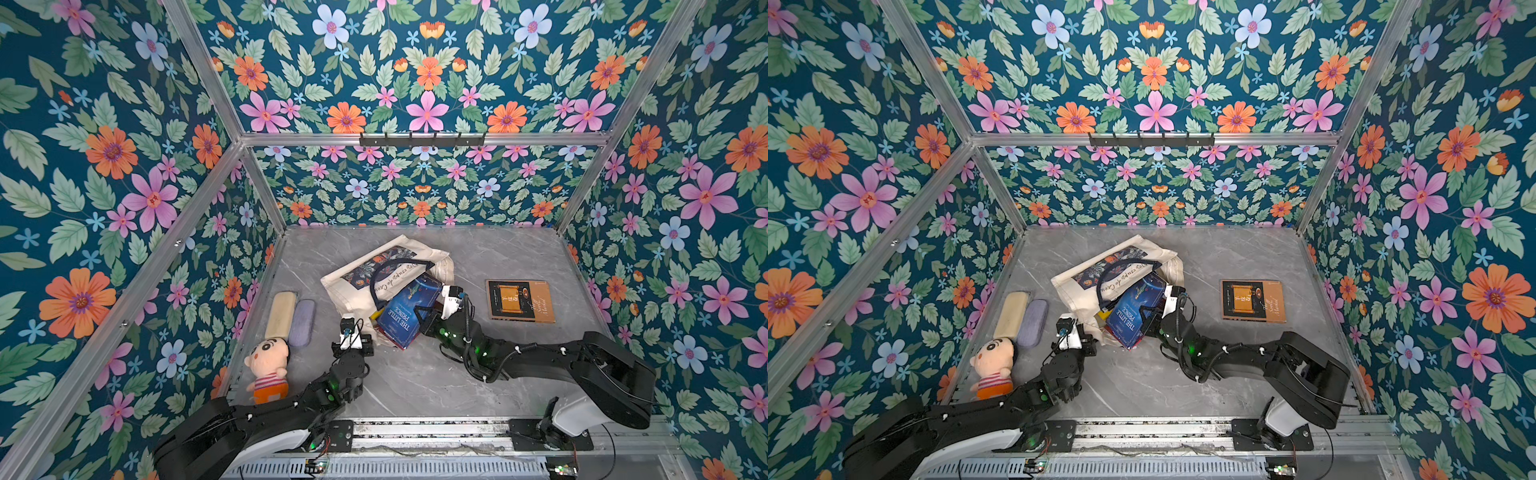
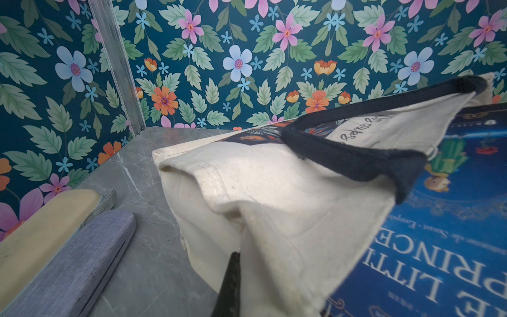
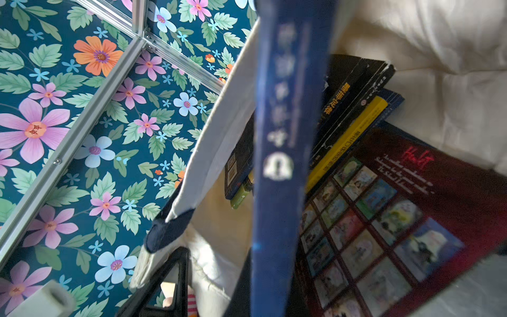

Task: Take out the books from the canvas bag
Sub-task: Pick up the book from the canvas bag, then place the book at the center of the board.

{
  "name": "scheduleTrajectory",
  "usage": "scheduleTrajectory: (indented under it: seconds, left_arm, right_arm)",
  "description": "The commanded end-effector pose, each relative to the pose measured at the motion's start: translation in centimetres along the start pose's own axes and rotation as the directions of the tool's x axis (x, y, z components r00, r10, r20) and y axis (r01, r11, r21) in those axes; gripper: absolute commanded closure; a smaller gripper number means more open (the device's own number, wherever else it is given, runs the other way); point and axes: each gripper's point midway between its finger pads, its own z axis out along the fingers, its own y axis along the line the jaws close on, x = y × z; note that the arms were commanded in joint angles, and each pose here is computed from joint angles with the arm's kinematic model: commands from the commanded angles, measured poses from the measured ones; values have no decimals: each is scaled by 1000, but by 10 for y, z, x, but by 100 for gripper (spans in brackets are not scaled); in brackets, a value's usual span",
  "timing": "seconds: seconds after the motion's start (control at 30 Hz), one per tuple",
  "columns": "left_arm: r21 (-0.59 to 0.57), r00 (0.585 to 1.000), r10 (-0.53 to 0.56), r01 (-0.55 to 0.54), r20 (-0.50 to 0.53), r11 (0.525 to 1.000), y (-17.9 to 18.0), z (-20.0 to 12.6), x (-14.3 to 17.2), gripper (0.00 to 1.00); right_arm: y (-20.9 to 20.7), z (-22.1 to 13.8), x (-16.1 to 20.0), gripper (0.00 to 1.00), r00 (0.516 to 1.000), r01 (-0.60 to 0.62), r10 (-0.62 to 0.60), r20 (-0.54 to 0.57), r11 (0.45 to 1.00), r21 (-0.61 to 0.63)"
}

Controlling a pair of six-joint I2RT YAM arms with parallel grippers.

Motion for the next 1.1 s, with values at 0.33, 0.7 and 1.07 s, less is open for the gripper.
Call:
scheduleTrajectory:
  seconds: [0.33, 0.7, 1.07]
  left_arm:
    - [-41, 1000, -7, 7, 8, 999, 5, 1, -4, 100]
    - [-43, 1000, -17, 18, 15, 999, 7, 1, -6, 100]
    - [-41, 1000, -13, 14, 14, 999, 6, 1, -6, 100]
  right_arm:
    - [10, -83, -66, 100, 973, 59, -54, 226, 998, -16]
    - [-76, -181, -113, 100, 870, -106, -45, 492, 955, 275]
    - [-169, -229, -98, 100, 798, -360, 49, 601, 839, 409]
